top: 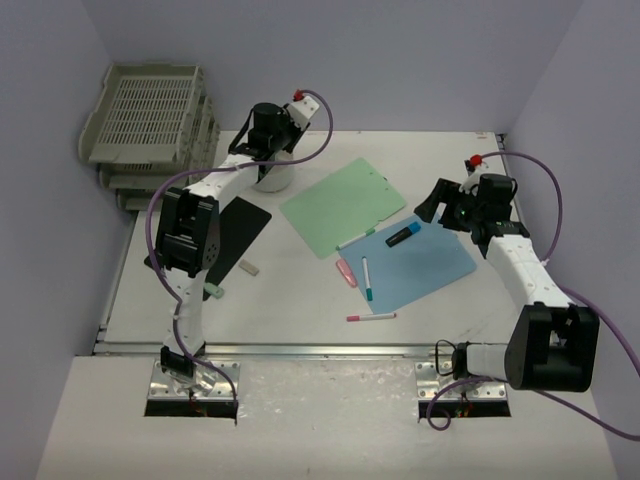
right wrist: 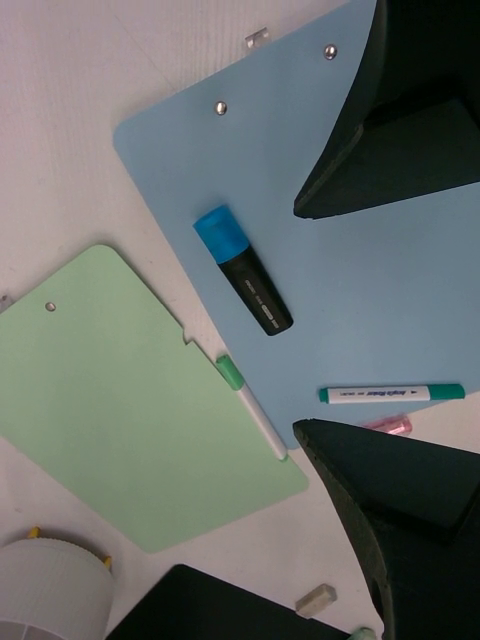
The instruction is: Organize the desk
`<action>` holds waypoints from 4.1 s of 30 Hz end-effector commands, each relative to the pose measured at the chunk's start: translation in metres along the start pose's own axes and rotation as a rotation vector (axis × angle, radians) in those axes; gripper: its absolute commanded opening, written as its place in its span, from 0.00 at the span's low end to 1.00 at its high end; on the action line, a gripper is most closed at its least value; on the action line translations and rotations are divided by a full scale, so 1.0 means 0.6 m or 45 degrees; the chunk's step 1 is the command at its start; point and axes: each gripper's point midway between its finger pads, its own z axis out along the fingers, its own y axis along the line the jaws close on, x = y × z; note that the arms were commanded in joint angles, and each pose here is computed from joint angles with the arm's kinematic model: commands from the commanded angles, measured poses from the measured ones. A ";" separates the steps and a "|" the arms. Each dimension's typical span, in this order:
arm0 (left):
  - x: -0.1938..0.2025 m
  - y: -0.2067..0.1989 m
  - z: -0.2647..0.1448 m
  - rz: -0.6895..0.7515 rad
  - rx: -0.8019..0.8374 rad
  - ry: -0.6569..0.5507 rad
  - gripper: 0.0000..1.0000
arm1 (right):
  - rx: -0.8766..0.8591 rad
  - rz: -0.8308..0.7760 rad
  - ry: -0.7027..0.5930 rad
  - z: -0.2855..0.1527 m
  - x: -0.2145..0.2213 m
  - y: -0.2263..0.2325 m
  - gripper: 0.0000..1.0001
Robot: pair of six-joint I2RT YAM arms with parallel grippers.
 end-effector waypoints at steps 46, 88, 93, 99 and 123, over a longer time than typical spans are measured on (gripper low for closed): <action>-0.143 -0.053 -0.274 0.085 0.052 -0.326 0.68 | 0.853 0.699 0.398 0.165 0.081 -0.096 0.73; -0.161 -0.115 -0.421 -0.889 0.447 -0.214 0.70 | -0.195 -0.211 -0.423 0.128 -0.271 0.265 0.00; -0.139 -0.081 -0.424 -0.940 0.375 -0.224 0.70 | -0.244 -0.222 -0.617 0.158 -0.323 0.334 0.00; -0.106 -0.030 -0.428 -1.042 0.303 -0.234 0.70 | -0.367 -0.173 -0.843 0.216 -0.356 0.422 0.00; -0.052 0.024 -0.444 -1.032 0.185 -0.221 0.71 | -0.518 -0.284 -1.076 0.385 -0.272 0.537 0.00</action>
